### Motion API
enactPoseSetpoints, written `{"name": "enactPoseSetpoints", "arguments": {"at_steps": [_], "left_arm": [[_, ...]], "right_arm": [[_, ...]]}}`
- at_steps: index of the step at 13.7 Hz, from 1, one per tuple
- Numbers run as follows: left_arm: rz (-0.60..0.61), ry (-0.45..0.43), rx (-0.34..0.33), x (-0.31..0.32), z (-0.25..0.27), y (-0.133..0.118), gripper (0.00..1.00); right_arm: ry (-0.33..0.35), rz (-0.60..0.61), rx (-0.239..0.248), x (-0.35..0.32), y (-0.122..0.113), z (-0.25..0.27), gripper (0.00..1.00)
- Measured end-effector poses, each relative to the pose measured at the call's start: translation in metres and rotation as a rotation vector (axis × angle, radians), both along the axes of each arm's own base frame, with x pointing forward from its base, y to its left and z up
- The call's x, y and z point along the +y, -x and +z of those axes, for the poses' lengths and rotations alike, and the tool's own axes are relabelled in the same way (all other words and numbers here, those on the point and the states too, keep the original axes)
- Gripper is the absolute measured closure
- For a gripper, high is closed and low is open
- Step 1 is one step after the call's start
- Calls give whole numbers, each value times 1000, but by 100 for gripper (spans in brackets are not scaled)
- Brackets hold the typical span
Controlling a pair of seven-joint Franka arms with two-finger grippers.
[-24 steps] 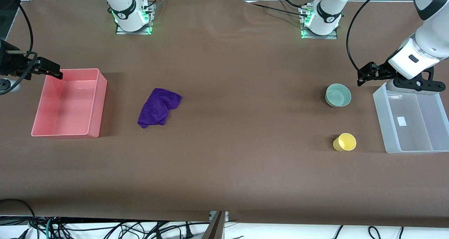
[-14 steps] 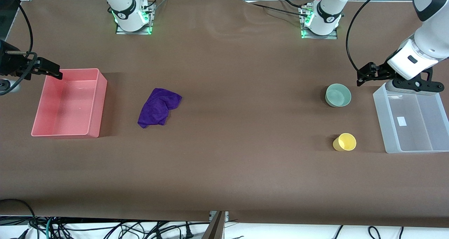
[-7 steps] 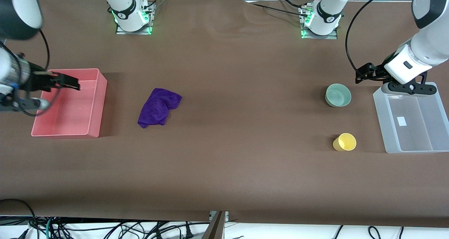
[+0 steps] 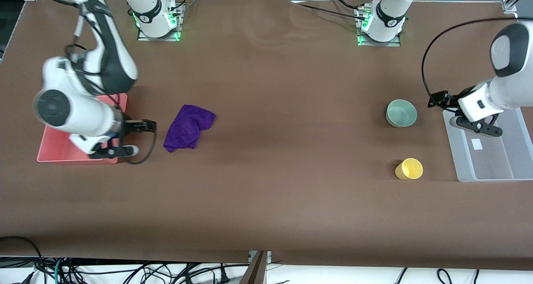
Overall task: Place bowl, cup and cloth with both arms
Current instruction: 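Reach the right gripper to the purple cloth while the left gripper reaches the bowl, then lift the cloth with the right gripper while the left gripper lifts the bowl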
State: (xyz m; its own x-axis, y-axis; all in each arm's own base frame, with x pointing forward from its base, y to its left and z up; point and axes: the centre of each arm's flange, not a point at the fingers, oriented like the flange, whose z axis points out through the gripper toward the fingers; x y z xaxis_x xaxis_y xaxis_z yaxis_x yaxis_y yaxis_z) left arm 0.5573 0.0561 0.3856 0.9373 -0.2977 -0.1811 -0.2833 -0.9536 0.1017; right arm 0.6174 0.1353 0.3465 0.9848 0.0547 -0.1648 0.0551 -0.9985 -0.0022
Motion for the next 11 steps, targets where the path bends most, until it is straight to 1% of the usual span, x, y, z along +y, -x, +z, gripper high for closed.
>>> {"name": "enactPoseSetpoints", "arguments": {"at_steps": [2,4,6,8,9,10,11], "left_arm": [[-59,-6,-58,-2,-58,16,0],[-165,-37,-113,-5,-110,35,0],[-254,-42,-136,-5,-151,43,0],[-334,-28,-138,-3,-185,46,0],[-368,-22,-138,-2,-198,48,4],[-400,-15,-134,-2,-207,50,4],[-427,-11,-134,-3,-210,50,11]], "right_arm": [[-3,-71,-17,20,22,-47,0],[-4,-114,-18,29,41,-86,0],[-6,-127,-13,28,52,-118,0],[-8,-127,-5,28,60,-142,0],[-11,-126,-7,29,62,-152,0],[-15,-124,-12,31,64,-160,7],[-17,-122,-12,32,67,-167,20]]}}
